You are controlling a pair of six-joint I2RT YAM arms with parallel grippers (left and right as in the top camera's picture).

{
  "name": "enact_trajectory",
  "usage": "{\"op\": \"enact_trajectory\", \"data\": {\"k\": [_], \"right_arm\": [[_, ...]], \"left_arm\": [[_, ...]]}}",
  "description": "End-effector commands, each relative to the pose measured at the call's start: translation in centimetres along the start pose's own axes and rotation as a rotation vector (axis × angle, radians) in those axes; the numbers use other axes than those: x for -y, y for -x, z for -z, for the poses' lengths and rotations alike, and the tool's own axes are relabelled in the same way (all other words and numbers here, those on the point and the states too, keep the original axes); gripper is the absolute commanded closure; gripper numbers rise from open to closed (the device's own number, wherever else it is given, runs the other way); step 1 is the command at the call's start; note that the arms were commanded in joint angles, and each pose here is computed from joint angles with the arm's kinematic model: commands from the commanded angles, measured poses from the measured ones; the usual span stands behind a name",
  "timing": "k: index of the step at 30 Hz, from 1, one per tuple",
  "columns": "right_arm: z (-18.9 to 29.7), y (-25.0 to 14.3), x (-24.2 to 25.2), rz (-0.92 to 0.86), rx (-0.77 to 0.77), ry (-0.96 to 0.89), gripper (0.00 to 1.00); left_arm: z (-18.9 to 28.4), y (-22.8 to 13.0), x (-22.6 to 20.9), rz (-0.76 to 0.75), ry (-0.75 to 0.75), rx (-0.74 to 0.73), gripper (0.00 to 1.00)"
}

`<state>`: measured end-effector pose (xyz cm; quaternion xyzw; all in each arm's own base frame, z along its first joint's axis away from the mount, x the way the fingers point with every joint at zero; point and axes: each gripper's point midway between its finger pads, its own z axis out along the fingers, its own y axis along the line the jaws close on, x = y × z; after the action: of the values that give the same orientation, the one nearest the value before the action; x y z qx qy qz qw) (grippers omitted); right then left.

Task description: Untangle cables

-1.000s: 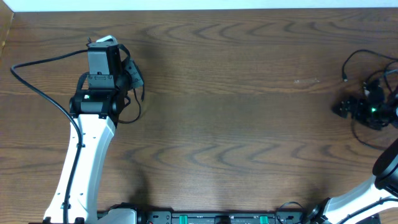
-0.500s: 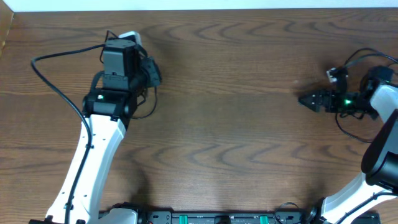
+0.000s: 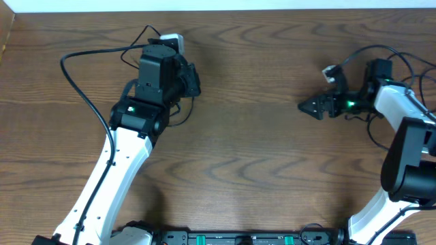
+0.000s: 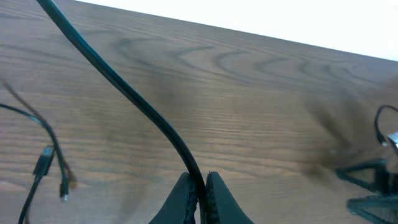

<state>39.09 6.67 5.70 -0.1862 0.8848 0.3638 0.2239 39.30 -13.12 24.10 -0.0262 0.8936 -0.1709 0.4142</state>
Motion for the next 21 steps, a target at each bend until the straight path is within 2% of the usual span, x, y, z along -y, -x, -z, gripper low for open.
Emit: {"op": "enact_trajectory", "data": {"k": [1, 11, 17, 21], "right_arm": [[-1.5, 0.4, -1.9, 0.061, 0.006, 0.076, 0.01], [-4.2, 2.9, -6.6, 0.237, 0.07, 0.217, 0.01], [-6.7, 4.1, -11.0, 0.394, 0.095, 0.311, 0.01], [-8.2, 4.1, -13.3, 0.463, 0.086, 0.348, 0.01]], "left_arm": [[0.0, 0.1, 0.7, -0.006, -0.017, 0.005, 0.93], [-0.3, -0.5, 3.3, -0.023, -0.086, -0.006, 0.92], [-1.7, -1.7, 4.6, 0.101, -0.104, -0.045, 0.93], [-2.5, -2.5, 6.0, 0.098, -0.127, -0.062, 0.93]]}}
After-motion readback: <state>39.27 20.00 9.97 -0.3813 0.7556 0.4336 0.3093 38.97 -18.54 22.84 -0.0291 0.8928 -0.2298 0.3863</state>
